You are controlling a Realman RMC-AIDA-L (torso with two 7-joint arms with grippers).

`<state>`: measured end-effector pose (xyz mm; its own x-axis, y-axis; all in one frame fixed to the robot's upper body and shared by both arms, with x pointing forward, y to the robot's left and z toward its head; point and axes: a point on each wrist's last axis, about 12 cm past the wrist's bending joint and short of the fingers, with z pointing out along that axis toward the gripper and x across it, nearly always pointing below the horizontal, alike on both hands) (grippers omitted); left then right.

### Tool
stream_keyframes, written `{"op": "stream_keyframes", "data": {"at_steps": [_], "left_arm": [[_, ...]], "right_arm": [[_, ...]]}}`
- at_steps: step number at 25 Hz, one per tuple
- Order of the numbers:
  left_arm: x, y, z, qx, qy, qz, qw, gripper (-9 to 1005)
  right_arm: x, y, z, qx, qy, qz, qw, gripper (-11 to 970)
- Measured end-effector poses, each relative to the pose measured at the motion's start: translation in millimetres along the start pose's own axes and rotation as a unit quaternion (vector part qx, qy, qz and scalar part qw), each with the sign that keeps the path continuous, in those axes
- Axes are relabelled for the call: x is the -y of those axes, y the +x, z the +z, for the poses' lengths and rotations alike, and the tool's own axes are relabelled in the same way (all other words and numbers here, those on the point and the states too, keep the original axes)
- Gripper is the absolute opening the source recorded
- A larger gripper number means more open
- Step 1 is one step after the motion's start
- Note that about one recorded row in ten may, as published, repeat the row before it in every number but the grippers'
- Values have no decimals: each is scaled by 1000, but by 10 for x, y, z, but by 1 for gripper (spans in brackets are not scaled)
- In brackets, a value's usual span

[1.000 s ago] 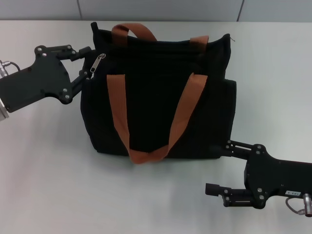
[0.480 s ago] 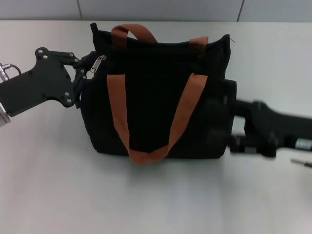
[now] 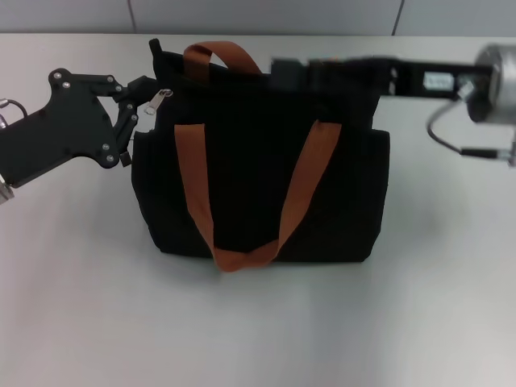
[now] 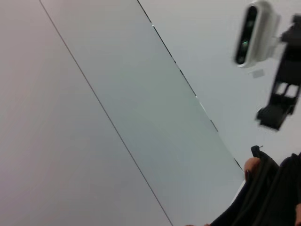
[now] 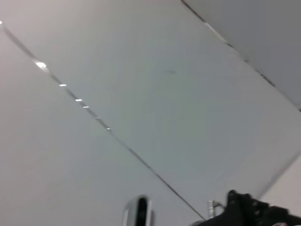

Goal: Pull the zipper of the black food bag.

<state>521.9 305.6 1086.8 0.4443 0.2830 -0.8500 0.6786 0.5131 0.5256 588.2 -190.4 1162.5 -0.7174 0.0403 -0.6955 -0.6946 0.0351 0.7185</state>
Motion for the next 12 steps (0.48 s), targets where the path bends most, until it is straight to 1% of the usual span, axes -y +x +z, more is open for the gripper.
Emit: {"op": "stream_keyframes", "data": {"at_steps": [1,2,4,6,7,8,11,12], "left_arm": [[0,0,0,0,0,0,1000,35],[-1,-1,-2,1,-2,3,1000,35],[0,-2,-1,2,-3,4,1000,36],[4,-4,1,4,-6,7,1000,36],[11,-3,5,5,-9,7,1000,36],[11,-3,5,5,-9,7,1000,37],[20,-1,7,6,-10,6,1000,37],[21,-1,7,7,-11,6,1000,37]], "right_arm": [[0,0,0,0,0,0,1000,803],[22,-112,117,-22,20,16,999,803],[26,-146,158,-30,26,19,999,803],[35,-219,288,-54,41,35,997,803],[33,-262,404,-74,50,49,995,803],[33,-262,404,-74,50,49,995,803],[23,-313,553,-96,62,65,991,803],[28,-339,638,-107,74,72,989,803]]}}
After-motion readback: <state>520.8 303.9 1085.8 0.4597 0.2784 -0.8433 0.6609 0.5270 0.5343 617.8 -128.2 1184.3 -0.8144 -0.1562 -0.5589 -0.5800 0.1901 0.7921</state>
